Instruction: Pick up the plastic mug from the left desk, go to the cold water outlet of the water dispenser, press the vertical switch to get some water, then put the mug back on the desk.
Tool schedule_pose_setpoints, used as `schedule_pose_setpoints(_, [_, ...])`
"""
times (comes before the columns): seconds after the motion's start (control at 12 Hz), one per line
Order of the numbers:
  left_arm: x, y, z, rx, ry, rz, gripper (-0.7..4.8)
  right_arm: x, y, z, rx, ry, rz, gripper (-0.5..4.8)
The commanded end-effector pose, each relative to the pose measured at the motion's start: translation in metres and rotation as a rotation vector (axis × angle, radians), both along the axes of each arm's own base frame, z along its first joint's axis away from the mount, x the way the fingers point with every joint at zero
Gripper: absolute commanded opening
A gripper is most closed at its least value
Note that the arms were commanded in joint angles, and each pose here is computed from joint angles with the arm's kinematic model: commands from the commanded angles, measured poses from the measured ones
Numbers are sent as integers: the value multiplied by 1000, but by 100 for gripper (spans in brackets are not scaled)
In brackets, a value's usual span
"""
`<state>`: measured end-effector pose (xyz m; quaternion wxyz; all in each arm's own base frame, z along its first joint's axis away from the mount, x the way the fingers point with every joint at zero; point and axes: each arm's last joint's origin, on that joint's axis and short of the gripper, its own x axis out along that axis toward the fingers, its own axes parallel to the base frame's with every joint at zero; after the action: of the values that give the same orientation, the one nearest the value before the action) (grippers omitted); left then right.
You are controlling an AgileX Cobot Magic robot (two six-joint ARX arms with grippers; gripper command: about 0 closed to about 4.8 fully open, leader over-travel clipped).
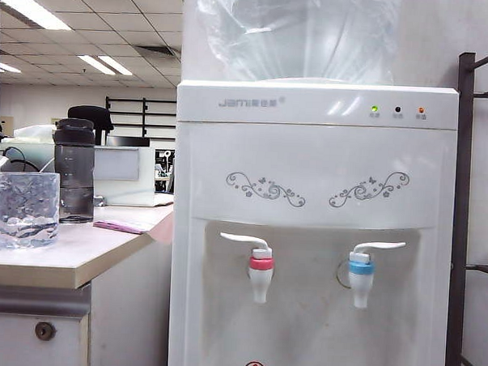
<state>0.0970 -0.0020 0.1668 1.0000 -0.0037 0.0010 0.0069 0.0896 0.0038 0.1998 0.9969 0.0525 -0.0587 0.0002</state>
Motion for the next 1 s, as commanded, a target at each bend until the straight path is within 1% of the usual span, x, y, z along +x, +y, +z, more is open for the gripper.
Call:
schedule_pose_setpoints(0.08, [-8, 2, 35, -36, -31, 67, -6, -23, -1, 64, 7, -65, 33, -1])
schedule_pose_setpoints(0.17, [-6, 2, 49, -36, -27, 57, -6, -29, 1, 86, -3, -53, 93, -1])
schedule_pose_setpoints(0.25, [0, 1, 58, -37, 1, 57, -6, -29, 2, 111, -12, -52, 140, -1])
schedule_pose_setpoints(0.33, [8, 1, 58, -83, 31, 50, -6, -23, 4, 131, -20, -45, 197, -1])
schedule_pose_setpoints(0.42, [12, 0, 58, -107, 42, 35, -6, -20, 6, 140, -25, -42, 235, -1])
schedule_pose_setpoints(0.58, [22, -5, 57, -112, 50, 30, -6, -9, 10, 170, -42, -29, 377, -1])
schedule_pose_setpoints(0.75, [24, -11, 57, -116, 53, -12, -6, -5, 12, 178, -43, -8, 425, -2])
schedule_pose_setpoints(0.92, [30, -23, 55, -107, 67, -17, -6, -2, 16, 179, -39, 2, 458, -2])
schedule_pose_setpoints(1.0, [33, -28, 52, -99, 93, -27, -6, -1, 19, 179, -37, 4, 474, -2])
